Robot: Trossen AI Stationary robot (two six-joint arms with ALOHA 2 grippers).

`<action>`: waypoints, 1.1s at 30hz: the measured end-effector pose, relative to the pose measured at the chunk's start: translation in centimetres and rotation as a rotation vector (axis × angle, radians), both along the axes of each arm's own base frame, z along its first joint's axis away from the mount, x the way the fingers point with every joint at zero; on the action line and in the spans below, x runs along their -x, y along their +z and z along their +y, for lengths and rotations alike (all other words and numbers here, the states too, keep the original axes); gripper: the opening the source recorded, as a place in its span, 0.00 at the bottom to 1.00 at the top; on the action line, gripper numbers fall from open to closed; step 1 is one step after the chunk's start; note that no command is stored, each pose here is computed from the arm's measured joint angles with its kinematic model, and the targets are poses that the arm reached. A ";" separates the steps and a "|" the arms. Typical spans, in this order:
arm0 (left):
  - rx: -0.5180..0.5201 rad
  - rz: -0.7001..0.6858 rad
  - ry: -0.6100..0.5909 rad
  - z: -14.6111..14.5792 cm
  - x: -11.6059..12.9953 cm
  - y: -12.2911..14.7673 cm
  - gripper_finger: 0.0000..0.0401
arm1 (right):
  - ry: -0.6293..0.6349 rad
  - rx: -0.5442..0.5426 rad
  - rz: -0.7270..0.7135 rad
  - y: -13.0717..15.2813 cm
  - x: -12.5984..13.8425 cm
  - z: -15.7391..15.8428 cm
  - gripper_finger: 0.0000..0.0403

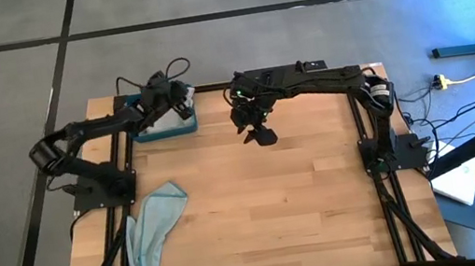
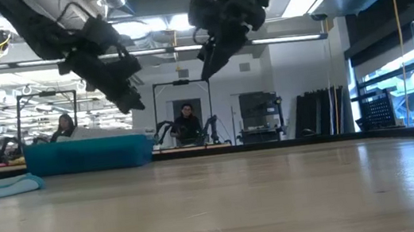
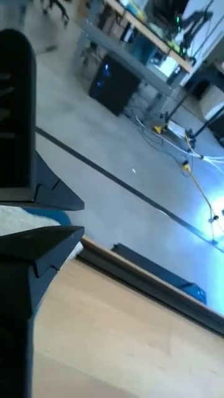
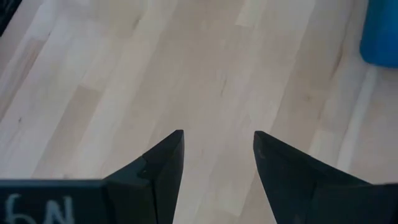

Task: Fold microfiber towels
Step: Put the gray towel into the blue bin

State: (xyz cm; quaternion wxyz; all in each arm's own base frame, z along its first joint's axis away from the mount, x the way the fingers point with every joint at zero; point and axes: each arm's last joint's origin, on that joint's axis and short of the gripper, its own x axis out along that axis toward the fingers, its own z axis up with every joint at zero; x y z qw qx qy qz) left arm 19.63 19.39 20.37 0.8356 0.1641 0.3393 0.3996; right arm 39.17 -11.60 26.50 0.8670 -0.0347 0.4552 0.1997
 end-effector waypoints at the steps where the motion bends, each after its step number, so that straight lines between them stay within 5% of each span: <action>1: 0.001 -0.005 -0.004 0.3 -0.2 -0.4 0.11 | 0.007 0.001 -0.014 0.1 -0.2 0.2 0.48; 9: -0.059 0.101 0.042 2.5 -1.8 -4.8 0.11 | 0.094 -0.050 -0.067 0.3 -1.0 2.5 0.48; 17: 0.070 0.242 0.039 2.6 -3.0 -6.7 0.11 | 0.135 -0.064 -0.035 0.0 -1.2 4.5 0.48; 24: 0.196 0.345 -0.013 1.8 -4.1 -5.9 0.10 | 0.142 -0.067 -0.024 0.0 -1.1 4.8 0.48; 33: 0.100 0.396 0.096 1.0 -4.0 -1.1 0.10 | 0.142 -0.070 -0.010 -0.1 -1.0 4.8 0.48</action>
